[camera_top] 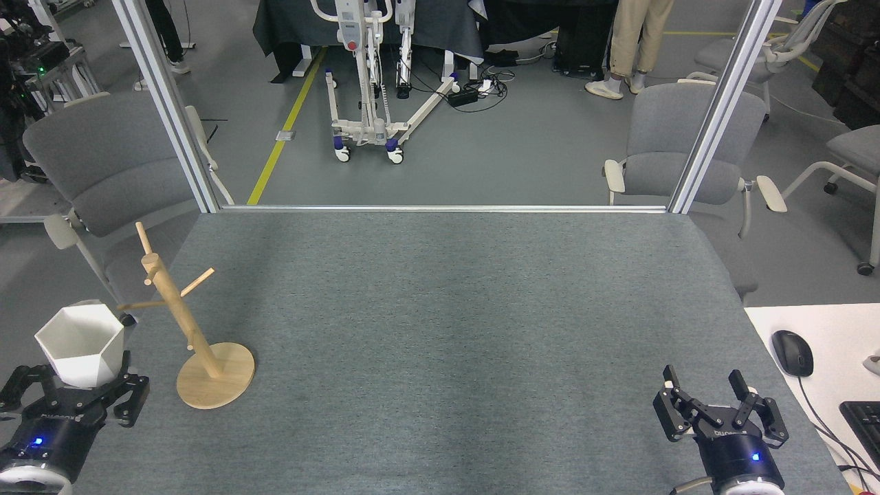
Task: Hang cup on storage rack
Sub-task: 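Move the cup onto a peg of the wooden stand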
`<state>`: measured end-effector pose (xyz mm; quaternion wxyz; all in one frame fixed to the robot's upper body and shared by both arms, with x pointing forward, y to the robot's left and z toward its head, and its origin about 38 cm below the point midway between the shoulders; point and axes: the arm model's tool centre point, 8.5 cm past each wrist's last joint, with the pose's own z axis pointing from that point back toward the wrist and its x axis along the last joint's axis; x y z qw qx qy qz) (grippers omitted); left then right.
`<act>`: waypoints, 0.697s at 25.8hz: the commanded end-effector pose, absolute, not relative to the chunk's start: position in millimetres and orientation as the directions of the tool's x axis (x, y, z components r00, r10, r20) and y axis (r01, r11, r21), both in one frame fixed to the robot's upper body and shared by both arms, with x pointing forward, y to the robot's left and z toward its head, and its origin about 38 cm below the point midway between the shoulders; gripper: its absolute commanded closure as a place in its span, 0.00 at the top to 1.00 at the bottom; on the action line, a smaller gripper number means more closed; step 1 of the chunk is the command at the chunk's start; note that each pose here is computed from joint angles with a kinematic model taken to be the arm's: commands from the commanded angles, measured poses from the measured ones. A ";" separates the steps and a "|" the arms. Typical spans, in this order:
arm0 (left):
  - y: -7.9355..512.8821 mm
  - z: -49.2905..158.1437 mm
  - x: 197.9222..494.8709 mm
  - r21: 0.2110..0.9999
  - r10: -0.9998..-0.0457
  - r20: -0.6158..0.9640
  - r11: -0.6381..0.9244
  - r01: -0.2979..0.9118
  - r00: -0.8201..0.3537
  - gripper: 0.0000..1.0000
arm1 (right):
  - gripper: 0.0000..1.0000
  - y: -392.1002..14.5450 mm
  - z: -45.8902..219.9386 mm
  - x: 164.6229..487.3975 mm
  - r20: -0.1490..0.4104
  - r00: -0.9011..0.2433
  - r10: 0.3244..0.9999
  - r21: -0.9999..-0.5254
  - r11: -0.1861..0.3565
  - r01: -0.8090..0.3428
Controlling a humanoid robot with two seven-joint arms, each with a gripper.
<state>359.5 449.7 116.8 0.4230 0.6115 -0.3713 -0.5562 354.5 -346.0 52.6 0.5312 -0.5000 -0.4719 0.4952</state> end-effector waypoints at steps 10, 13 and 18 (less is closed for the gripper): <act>448.5 109.3 381.3 0.916 -0.905 -0.401 -0.392 0.083 0.145 0.00 | 0.99 -345.7 45.8 370.9 0.019 0.056 0.998 -0.997 0.024 -0.076; 447.9 108.9 382.5 0.912 -0.901 -0.409 -0.401 0.088 0.143 0.00 | 0.99 -343.6 43.3 371.0 0.029 0.057 0.998 -0.996 0.033 -0.080; 446.8 108.9 382.8 0.912 -0.901 -0.410 -0.401 0.087 0.141 0.00 | 0.99 -345.3 39.2 370.9 0.021 0.057 0.998 -0.995 0.027 -0.095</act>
